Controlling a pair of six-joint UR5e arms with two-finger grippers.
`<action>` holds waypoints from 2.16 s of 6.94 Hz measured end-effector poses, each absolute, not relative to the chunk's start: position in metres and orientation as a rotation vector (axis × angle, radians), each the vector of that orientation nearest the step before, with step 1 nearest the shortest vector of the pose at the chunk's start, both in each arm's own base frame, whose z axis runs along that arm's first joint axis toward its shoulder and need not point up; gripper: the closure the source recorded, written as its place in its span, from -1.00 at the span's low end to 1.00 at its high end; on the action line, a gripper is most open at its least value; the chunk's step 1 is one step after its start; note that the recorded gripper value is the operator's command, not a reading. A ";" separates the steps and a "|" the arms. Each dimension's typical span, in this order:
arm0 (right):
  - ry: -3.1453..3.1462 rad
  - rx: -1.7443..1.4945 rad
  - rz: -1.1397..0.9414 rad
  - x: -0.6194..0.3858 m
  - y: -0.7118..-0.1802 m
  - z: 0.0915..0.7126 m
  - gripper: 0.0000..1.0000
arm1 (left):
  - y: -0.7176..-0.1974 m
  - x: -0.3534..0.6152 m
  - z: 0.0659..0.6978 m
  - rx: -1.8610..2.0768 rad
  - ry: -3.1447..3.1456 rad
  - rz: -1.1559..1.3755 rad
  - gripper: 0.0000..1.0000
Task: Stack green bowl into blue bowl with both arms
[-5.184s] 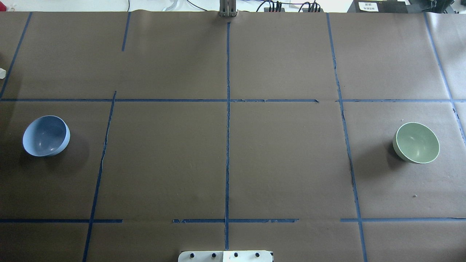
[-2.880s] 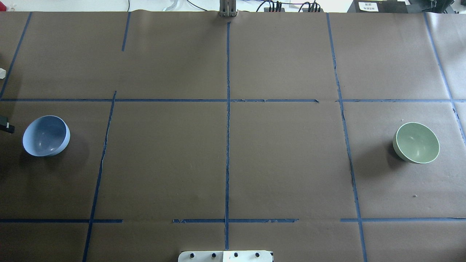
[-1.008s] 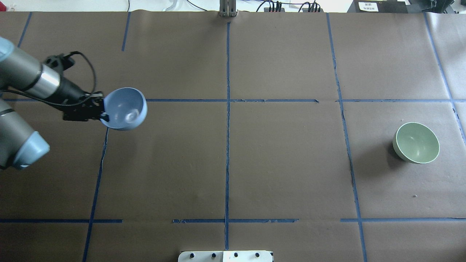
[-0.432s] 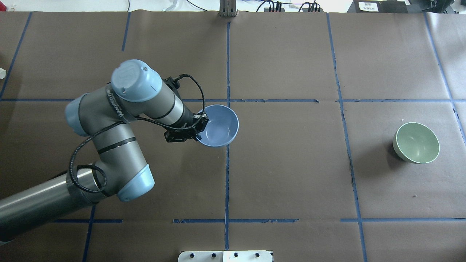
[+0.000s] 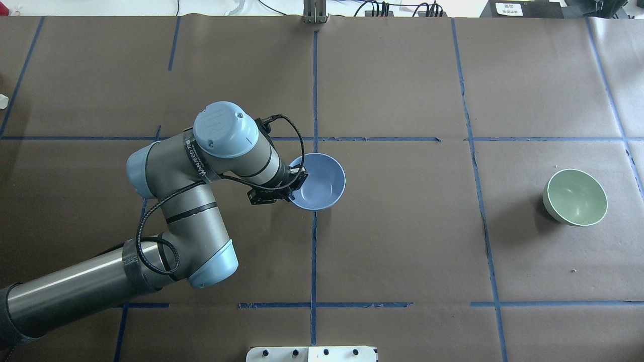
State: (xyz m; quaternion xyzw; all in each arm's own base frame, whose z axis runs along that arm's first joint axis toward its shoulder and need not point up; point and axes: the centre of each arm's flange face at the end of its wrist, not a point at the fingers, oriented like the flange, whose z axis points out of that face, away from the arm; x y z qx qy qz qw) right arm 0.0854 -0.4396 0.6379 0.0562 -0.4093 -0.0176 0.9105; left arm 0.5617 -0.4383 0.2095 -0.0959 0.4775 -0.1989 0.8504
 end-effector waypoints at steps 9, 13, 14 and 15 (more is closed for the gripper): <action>-0.864 0.150 0.014 0.036 -0.430 0.612 -1.00 | -0.430 0.429 0.180 -0.109 0.930 -0.299 -1.00; -0.939 0.116 0.162 -0.061 -0.397 0.630 -1.00 | -0.422 0.361 0.209 -0.068 0.917 -0.249 -1.00; -0.931 0.113 0.182 -0.087 -0.393 0.643 -0.99 | -0.422 0.360 0.210 -0.066 0.916 -0.246 -1.00; -0.924 0.107 0.192 -0.110 -0.389 0.652 -0.96 | -0.423 0.359 0.211 -0.065 0.915 -0.248 -1.00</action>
